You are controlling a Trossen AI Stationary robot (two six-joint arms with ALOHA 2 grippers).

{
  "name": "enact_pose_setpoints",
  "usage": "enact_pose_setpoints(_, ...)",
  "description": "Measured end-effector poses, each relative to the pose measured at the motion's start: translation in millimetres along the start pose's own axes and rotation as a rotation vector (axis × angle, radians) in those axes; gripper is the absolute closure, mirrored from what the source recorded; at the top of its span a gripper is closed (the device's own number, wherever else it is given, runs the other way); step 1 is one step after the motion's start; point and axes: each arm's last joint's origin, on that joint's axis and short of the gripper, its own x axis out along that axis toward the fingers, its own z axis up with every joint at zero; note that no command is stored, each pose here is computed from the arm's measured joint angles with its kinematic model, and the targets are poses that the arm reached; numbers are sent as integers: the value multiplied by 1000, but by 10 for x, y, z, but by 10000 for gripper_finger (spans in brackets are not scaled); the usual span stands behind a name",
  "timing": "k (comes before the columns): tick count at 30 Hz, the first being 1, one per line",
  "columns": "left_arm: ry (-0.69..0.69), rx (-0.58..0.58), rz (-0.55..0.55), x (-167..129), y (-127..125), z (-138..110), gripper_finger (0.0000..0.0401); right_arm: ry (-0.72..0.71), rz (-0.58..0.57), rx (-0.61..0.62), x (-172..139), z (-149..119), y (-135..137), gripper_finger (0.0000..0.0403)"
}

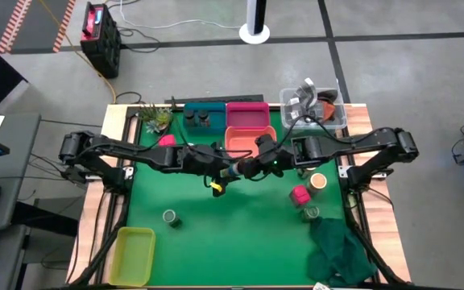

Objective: Sort spices by type
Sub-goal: Put the black seasoning bottle into the blue bin

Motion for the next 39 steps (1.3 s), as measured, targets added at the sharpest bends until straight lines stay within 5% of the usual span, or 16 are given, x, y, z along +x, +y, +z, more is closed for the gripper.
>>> enact_pose_setpoints(10, -5, -38, 7, 44, 39, -11, 233, -5, 10, -13, -4, -14, 17, 164)
enact_pose_setpoints(19, 36, -139, 22, 15, 108, -36, 237, 0, -6, -79, -47, 17, -17, 129)
enact_pose_setpoints(30, -28, -205, 176, -284, 778, 105, 235, -169, -96, -99, -496, -8, -85, 127)
enact_pose_setpoints(39, -71, -275, 211, -316, 1286, 24, 235, -167, -145, -142, -313, -202, -35, 127)
